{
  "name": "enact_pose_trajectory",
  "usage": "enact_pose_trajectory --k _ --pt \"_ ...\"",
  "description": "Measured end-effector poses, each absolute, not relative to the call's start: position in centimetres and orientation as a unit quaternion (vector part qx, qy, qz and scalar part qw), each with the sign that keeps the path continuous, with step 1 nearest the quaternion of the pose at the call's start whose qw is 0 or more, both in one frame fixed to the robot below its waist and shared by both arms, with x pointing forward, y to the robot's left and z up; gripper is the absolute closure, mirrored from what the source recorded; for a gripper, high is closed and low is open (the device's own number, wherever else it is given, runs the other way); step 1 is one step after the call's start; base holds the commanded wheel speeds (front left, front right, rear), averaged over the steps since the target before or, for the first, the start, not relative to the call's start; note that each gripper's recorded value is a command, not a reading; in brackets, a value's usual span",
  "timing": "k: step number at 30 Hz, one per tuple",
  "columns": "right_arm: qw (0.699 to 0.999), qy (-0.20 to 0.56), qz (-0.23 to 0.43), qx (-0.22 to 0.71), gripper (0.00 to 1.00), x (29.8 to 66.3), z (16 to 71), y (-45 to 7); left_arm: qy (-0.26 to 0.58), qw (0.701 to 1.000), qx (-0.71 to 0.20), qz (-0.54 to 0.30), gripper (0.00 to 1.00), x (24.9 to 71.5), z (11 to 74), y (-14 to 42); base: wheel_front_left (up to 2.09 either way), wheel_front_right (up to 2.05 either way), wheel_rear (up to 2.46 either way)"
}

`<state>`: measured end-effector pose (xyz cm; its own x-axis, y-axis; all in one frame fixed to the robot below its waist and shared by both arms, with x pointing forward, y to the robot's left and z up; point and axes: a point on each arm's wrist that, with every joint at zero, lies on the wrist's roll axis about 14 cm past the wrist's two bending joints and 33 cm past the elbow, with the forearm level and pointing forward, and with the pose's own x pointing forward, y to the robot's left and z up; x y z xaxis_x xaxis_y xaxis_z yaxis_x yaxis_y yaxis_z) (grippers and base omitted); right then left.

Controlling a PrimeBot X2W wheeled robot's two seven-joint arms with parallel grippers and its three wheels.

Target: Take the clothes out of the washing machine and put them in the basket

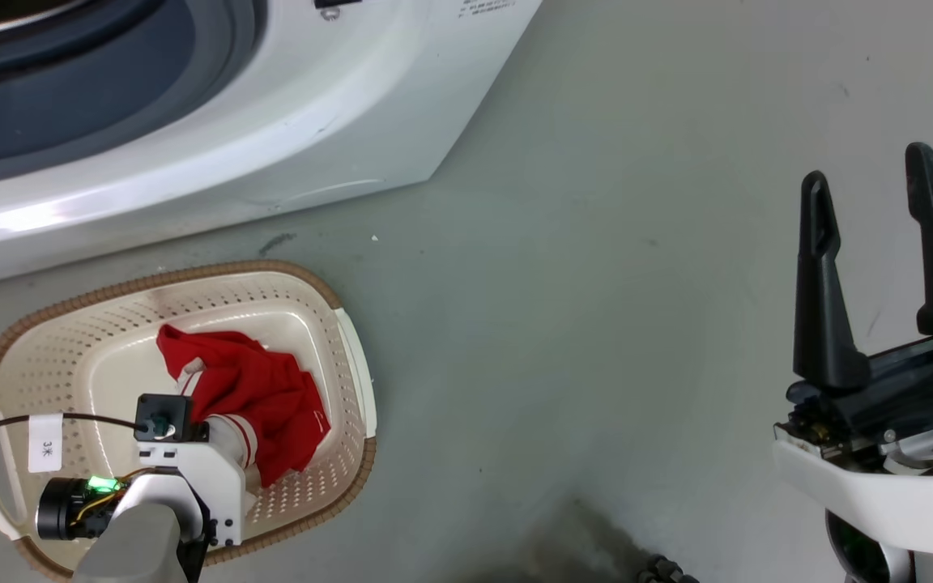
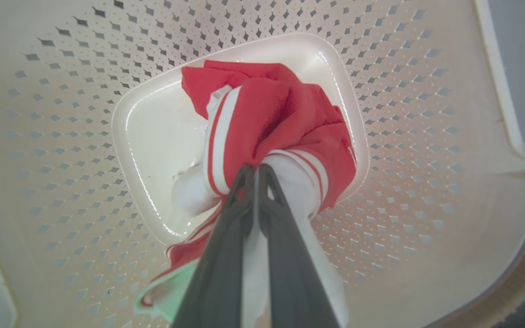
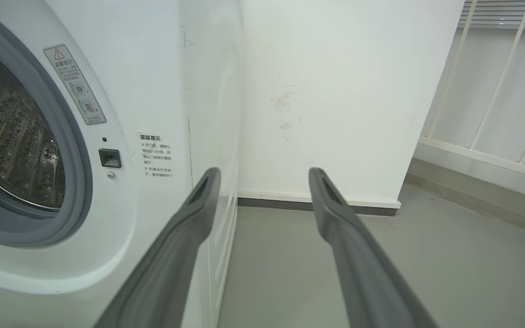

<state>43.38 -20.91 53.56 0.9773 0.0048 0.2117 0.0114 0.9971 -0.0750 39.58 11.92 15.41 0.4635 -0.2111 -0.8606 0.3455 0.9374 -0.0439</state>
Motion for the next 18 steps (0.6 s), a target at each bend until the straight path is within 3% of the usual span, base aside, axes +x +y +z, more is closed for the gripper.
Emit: enact_pose_trajectory --k 13,14,15,18 --pt "0.995 -0.096 -0.003 -0.034 0.0 44.5 52.3 -21.2 0.52 0.835 0.088 -0.158 0.97 39.5 13.4 12.8 0.0 0.0 0.0" --pt "0.995 -0.096 -0.003 -0.034 0.0 44.5 52.3 -21.2 0.518 0.836 0.092 -0.16 0.34 39.5 13.5 12.8 0.0 0.0 0.0" --pt "0.995 -0.097 -0.003 -0.034 0.0 44.4 52.4 -21.2 0.513 0.838 0.094 -0.159 0.0 39.7 13.6 12.7 0.0 0.0 0.0" --pt "0.994 -0.101 -0.003 -0.032 0.0 44.2 52.8 -21.1 0.505 0.843 0.094 -0.162 0.0 39.9 14.3 12.5 0.0 0.0 0.0"
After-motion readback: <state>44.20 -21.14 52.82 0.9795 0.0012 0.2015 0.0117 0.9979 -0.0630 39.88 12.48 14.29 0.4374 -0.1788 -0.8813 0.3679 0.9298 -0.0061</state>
